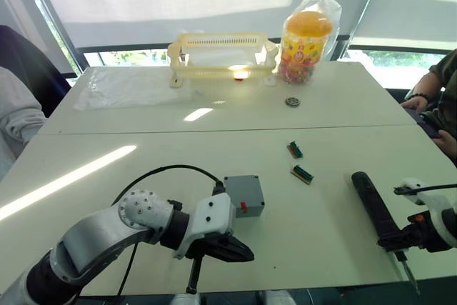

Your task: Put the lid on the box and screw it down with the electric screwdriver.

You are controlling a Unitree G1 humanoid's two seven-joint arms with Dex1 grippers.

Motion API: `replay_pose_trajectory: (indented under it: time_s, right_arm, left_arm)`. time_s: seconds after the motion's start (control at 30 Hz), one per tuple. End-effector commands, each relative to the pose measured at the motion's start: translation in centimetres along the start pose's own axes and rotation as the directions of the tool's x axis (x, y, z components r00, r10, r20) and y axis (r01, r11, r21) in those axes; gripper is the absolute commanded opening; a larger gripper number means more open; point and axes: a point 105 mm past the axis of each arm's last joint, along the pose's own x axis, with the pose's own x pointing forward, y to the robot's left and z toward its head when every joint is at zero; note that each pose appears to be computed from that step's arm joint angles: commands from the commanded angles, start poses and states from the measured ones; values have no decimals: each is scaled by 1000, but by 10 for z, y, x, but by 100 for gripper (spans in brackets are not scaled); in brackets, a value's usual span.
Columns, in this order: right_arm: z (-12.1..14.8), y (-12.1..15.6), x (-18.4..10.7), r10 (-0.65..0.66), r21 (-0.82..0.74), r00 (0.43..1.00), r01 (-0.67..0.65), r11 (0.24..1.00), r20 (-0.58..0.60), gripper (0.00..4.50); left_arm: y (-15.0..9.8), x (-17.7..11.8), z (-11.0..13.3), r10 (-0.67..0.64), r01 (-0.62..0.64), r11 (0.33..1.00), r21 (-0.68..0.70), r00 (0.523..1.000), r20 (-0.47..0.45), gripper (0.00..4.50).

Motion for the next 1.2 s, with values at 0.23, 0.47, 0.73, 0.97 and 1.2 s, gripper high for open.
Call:
replay_pose_trajectory:
  time_s: [0.23, 0.47, 0.73, 0.97, 1.2]
  right_arm:
    - [4, -11, -1, -94, 3, 994, 94, 996, 59, 176]
    - [50, -41, -78, -296, 44, 866, 305, 951, 403, 176]
    - [120, 1, -143, -177, 14, 453, 342, 940, 874, 176]
    - [162, 104, -122, 75, -66, -105, 87, 994, 992, 176]
    - [160, 162, -97, 187, -236, -206, -243, 941, 960, 176]
  left_arm:
    - [12, -23, -5, 52, -51, 999, 18, 998, -39, 0]
    - [64, -72, 28, 125, -123, 992, -18, 982, 140, 0]
    - [115, -66, 37, 144, -146, 989, -3, 971, 191, 0]
    - [132, -38, 19, 211, -217, 976, 34, 969, 132, 0]
    - [125, -26, 7, 250, -256, 966, 41, 962, 107, 227]
